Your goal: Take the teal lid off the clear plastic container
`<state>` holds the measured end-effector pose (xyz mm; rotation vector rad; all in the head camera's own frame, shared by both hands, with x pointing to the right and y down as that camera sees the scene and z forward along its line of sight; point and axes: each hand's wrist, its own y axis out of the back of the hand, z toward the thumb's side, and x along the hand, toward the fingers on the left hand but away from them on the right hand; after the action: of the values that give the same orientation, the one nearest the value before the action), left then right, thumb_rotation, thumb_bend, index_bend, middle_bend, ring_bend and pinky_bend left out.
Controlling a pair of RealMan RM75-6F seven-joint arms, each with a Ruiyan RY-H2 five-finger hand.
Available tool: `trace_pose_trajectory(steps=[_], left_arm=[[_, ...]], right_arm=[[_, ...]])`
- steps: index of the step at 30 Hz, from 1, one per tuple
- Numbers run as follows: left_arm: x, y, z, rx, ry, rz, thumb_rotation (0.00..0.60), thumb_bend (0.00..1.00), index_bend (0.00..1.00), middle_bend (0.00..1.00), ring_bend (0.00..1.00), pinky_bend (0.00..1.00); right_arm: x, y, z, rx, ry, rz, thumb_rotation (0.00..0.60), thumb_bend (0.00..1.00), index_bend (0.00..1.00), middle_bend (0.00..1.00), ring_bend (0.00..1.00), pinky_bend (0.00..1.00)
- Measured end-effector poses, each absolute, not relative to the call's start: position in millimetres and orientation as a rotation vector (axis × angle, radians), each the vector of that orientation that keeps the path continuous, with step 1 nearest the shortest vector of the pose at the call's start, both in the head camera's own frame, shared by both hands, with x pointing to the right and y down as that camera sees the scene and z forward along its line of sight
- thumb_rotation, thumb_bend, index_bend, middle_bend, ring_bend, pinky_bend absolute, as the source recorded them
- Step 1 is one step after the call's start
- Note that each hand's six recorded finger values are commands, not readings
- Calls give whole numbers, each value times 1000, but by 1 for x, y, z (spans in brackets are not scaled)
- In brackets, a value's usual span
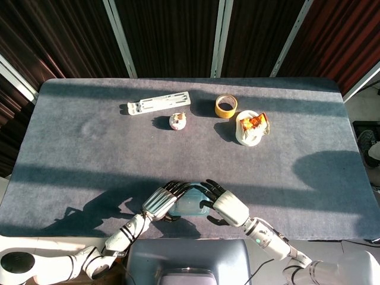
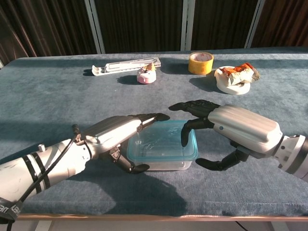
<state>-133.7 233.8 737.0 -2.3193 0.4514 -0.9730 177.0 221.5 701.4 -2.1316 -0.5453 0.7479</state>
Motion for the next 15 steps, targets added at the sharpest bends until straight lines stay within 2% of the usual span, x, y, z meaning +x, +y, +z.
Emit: trace_pose_trajectory(steps=[15], left_arm=[[-134, 233, 737, -2322, 453, -976, 600, 274, 0, 339, 331, 422]], right_arm=[[175, 224, 701, -2139, -541, 740, 600, 447, 560, 162, 20, 31]])
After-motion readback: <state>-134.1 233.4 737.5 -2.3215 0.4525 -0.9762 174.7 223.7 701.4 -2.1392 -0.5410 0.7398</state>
